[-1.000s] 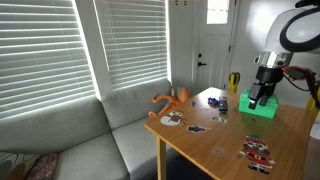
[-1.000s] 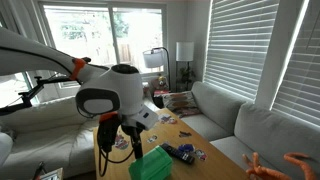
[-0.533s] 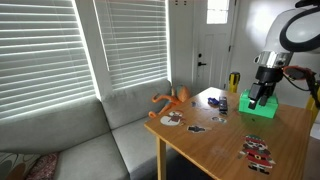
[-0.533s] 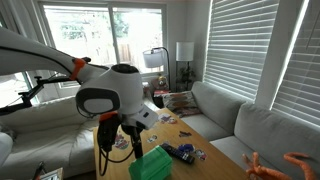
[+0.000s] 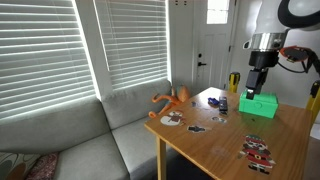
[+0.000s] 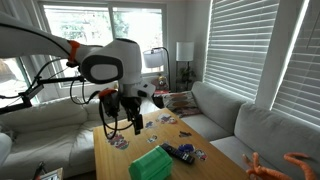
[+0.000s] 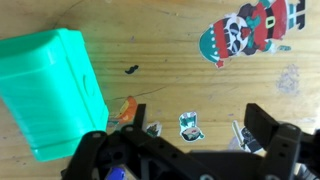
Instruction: Open the green container
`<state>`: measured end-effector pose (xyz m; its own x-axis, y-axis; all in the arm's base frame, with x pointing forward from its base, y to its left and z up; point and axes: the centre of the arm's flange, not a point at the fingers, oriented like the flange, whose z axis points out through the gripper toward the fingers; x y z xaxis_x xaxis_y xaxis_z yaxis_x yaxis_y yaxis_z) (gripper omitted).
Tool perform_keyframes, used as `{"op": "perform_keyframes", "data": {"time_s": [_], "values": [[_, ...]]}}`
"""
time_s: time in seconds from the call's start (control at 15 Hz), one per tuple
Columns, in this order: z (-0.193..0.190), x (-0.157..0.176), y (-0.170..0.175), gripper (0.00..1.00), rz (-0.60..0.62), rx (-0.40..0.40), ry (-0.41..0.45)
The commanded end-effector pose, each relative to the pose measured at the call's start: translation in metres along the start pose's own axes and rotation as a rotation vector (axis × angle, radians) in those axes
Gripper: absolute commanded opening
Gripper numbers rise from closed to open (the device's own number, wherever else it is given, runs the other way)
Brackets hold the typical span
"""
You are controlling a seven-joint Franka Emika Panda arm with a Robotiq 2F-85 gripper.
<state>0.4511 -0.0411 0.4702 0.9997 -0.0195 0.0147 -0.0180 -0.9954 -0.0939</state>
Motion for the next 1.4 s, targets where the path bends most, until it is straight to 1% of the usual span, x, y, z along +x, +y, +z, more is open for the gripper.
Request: {"op": "perform_keyframes", "data": {"time_s": [0.0, 0.13, 0.2, 0.27, 0.4, 0.67, 0.8, 0.93, 1.2, 1.27, 1.33], "values": [[-0.046, 0.013, 0.012, 1.0, -0.156, -0.103, -0.073], [-0.059, 0.013, 0.03, 1.0, -0.226, -0.186, -0.085], [-0.062, 0.013, 0.042, 1.0, -0.255, -0.228, -0.061], [-0.051, 0.004, 0.022, 1.0, -0.185, -0.167, -0.058], [-0.054, 0.004, 0.028, 1.0, -0.186, -0.174, -0.055], [-0.051, 0.005, 0.023, 1.0, -0.193, -0.175, -0.06], [-0.05, 0.007, 0.037, 1.0, -0.188, -0.194, -0.055], [-0.058, 0.005, 0.054, 1.0, -0.171, -0.193, -0.048], [-0.059, -0.007, 0.089, 1.0, -0.139, -0.158, -0.061], [-0.056, -0.012, 0.096, 1.0, -0.143, -0.172, -0.057], [-0.052, -0.018, 0.102, 1.0, -0.142, -0.143, -0.055]]}}
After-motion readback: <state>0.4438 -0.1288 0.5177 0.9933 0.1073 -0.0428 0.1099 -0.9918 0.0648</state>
